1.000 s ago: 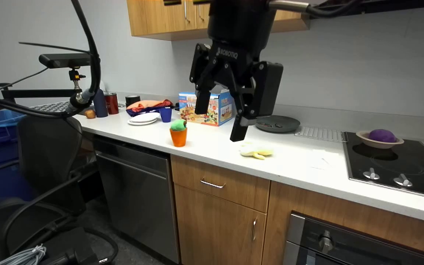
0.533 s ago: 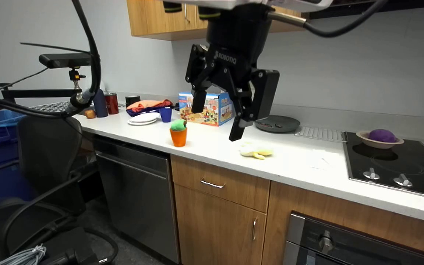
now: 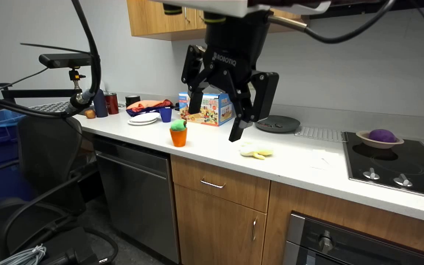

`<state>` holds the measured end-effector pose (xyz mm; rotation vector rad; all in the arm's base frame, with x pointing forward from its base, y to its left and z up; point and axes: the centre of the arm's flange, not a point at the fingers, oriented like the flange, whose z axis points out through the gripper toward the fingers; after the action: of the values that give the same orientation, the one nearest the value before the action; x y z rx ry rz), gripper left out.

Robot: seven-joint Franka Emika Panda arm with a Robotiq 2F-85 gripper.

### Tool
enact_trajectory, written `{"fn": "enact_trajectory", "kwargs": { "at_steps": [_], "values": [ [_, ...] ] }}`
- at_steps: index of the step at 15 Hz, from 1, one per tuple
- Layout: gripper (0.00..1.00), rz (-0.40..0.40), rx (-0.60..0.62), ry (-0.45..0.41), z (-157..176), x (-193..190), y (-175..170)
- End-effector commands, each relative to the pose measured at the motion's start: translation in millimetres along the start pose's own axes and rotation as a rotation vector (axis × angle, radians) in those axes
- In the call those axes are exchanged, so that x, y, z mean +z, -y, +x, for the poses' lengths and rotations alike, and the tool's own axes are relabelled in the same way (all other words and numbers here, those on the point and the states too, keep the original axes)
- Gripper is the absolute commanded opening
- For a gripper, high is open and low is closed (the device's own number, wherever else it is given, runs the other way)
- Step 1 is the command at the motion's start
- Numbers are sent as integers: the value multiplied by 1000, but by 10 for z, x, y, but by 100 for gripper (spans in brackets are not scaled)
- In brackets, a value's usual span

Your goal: Remove the pear plushy from the cup and put it on the counter

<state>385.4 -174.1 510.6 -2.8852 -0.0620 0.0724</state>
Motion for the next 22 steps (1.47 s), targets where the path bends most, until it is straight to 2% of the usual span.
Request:
{"fn": "enact_trajectory", "kwargs": {
  "at_steps": [1, 11, 14, 22],
  "values": [
    [100, 0, 0, 0, 0, 0, 0],
    [100, 0, -1, 0, 0, 0, 0],
    [100, 6, 16, -20, 117, -12, -18],
    [100, 68, -144, -60, 554, 102, 575]
  ]
}}
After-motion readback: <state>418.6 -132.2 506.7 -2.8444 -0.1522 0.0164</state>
